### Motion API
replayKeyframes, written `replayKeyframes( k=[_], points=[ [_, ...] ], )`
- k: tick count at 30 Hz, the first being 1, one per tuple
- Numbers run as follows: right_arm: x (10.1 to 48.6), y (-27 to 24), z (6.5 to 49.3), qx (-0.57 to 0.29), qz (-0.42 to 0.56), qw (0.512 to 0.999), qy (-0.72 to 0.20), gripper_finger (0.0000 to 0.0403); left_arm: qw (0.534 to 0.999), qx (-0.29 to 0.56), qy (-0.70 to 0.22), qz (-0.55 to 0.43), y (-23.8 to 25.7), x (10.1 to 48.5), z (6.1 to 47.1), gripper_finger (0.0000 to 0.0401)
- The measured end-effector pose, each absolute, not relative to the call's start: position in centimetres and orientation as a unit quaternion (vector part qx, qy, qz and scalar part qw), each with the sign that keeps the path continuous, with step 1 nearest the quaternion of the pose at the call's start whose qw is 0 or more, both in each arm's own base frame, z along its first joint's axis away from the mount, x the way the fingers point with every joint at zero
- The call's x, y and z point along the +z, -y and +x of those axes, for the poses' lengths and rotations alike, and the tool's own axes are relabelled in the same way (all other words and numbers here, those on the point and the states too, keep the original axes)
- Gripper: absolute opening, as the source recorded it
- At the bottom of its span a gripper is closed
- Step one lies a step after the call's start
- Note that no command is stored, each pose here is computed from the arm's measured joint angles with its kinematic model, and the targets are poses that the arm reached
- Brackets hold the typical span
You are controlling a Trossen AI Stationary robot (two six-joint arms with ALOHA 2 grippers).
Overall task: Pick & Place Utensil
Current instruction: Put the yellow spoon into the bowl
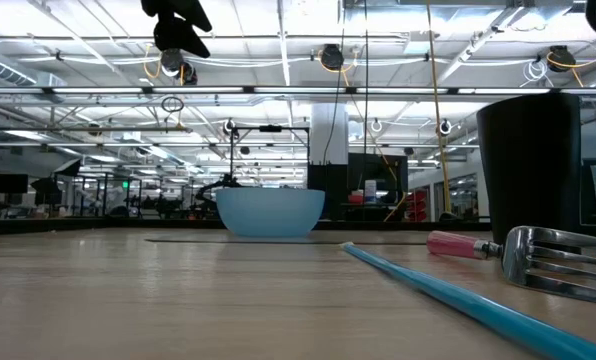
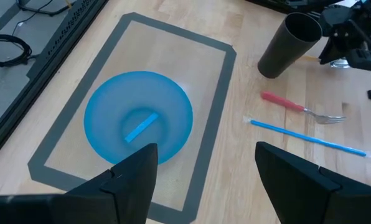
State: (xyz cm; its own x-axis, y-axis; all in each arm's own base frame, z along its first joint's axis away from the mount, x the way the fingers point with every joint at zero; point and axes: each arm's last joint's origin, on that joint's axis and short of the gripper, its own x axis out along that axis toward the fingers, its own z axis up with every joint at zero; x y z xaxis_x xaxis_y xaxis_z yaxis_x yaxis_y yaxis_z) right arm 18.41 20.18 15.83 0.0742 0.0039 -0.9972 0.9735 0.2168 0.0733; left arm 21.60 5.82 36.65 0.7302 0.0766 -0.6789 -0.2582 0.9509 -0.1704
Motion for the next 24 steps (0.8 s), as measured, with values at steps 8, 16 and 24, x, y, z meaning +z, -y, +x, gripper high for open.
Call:
replayKeyframes(
  k=[8,16,24],
  points=[
    [16.9,-20.0,17.6,-0.42,0.453,0.584,-0.527,0.0023,0.92,0.094,-0.355,-0.137,-5.8,36.7,21.6,0.0273],
    [17.2,-20.1,17.3,-0.416,0.452,0.586,-0.529,0.0023,0.921,0.095,-0.353,-0.137,-5.8,36.7,21.6,0.0273],
    [17.2,-20.0,17.3,-0.42,0.449,0.587,-0.527,0.0023,0.922,0.095,-0.349,-0.139,-5.8,36.7,21.7,0.0273]
  ],
)
